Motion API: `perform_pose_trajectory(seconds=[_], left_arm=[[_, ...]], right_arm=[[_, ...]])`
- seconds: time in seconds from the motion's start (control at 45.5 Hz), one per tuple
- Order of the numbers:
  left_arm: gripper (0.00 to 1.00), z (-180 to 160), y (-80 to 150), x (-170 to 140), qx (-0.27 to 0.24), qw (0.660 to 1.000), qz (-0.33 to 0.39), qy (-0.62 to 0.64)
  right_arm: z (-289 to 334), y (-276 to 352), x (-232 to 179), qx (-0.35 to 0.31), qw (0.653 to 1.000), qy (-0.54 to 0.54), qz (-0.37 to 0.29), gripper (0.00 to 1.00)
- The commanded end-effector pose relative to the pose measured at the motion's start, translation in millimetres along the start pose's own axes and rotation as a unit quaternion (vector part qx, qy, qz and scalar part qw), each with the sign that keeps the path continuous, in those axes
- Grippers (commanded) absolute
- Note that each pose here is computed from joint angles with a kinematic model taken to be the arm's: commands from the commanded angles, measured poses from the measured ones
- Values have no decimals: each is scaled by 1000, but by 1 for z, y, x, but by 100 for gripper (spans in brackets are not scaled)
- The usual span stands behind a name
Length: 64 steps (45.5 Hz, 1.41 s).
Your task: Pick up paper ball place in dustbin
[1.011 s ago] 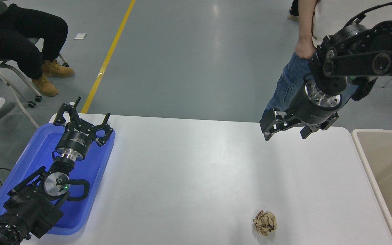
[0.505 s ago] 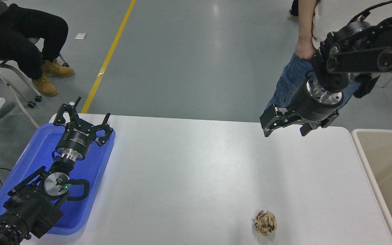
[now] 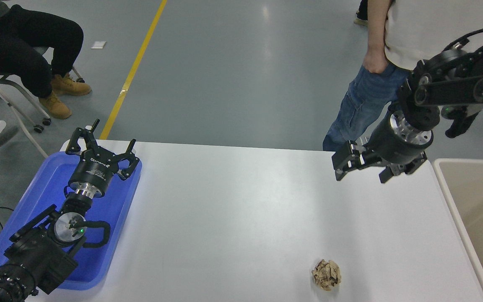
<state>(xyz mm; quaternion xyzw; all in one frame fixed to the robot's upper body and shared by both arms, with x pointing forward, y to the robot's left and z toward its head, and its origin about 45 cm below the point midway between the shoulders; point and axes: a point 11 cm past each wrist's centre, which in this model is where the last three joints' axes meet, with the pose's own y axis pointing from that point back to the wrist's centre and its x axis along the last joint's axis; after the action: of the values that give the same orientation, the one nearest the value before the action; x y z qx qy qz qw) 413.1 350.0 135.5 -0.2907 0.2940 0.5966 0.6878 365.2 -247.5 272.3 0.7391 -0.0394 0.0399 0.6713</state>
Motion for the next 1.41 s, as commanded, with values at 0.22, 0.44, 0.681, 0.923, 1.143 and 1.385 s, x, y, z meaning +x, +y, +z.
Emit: perform_pose_trajectory(seconds=[0.22,0.44,0.681,0.923,1.143,1.385], left_arm=[[100,0,0,0,0,1000,0,0],[100,0,0,0,0,1000,0,0],[100,0,0,0,0,1000,0,0],[100,0,0,0,0,1000,0,0],[100,0,0,0,0,1000,1,0],[100,0,0,0,0,1000,0,0]], right_arm=[[-8,-85,-43,27,998,35,-44,100],[-4,-115,-56,35,997,34,-52,100],[4,-144,-72,37,997,20,-57,100],[11,-164,-89,37,997,7,-64,100],[13,-172,-96,39,997,2,-63,100],[15,-182,-104,41,997,-5,-66,100]])
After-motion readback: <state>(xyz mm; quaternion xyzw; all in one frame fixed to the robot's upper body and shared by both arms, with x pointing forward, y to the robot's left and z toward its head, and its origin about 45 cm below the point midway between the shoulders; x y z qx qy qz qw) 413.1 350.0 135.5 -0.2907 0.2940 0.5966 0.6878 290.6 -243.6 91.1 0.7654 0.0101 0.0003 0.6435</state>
